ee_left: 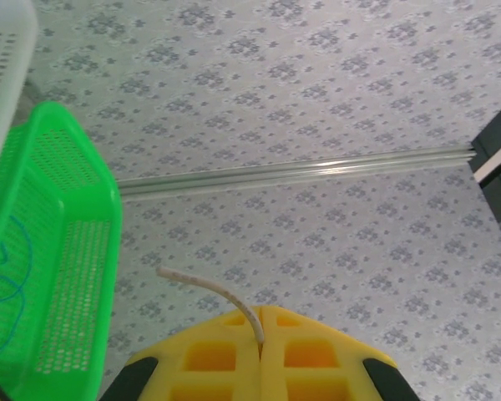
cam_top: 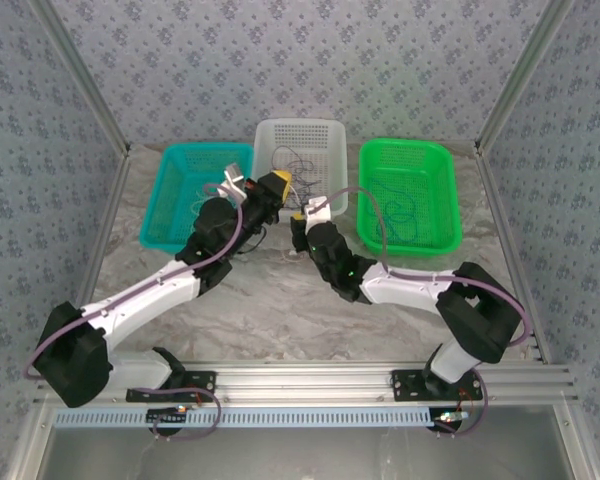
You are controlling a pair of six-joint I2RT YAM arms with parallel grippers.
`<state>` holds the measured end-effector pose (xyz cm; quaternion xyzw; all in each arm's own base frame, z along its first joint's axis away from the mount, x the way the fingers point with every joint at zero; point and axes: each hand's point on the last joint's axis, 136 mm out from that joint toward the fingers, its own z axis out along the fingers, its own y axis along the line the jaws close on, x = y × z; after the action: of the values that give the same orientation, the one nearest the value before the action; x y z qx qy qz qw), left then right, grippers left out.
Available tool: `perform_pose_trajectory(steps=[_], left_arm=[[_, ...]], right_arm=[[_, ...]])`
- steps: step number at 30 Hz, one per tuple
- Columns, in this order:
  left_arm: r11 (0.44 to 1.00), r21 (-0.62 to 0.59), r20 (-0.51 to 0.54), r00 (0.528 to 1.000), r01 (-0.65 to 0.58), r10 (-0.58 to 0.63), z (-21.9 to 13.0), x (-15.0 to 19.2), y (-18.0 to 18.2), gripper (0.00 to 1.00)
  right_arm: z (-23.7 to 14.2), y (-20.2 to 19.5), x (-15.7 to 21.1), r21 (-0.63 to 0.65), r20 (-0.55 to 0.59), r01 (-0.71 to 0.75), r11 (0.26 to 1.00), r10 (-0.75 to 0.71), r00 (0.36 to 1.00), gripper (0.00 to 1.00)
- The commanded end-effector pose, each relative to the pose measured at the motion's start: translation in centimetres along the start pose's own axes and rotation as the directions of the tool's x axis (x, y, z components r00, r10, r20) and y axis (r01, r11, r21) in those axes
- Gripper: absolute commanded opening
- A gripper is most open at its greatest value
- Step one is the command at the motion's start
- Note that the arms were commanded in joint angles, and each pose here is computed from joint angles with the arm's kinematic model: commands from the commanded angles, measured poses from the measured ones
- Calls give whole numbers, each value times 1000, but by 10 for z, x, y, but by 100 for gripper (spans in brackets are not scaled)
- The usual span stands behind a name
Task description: Untangle the cables
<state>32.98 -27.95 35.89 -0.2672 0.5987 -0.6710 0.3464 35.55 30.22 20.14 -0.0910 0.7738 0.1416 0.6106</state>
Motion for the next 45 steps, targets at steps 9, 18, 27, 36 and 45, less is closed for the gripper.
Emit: perform_pose_trajectory(steps=[9, 18, 27, 36, 45], left_arm=[[991, 131, 40, 999, -33, 28, -9, -7, -62, 0], [986, 157, 57, 997, -58, 50, -11, -12, -82, 0], [985, 159, 75, 995, -71, 60, -11, -18, -88, 0], [984, 158, 114, 991, -88, 70, -19, -33, -95, 0], [984, 155, 117, 991, -85, 67, -21, -36, -94, 0]], right_arm=[[-1, -20, 13, 46, -53, 1, 999, 2, 999, 28], [-10, -26, 34, 44, -97, 0, 999, 4, 995, 25], [-19, -20, 49, 17, -133, 21, 1000, -18, 991, 20], [-27, -21, 71, 12, -189, 38, 999, -35, 981, 20], [-30, -21, 77, 19, -205, 43, 999, -38, 978, 20]])
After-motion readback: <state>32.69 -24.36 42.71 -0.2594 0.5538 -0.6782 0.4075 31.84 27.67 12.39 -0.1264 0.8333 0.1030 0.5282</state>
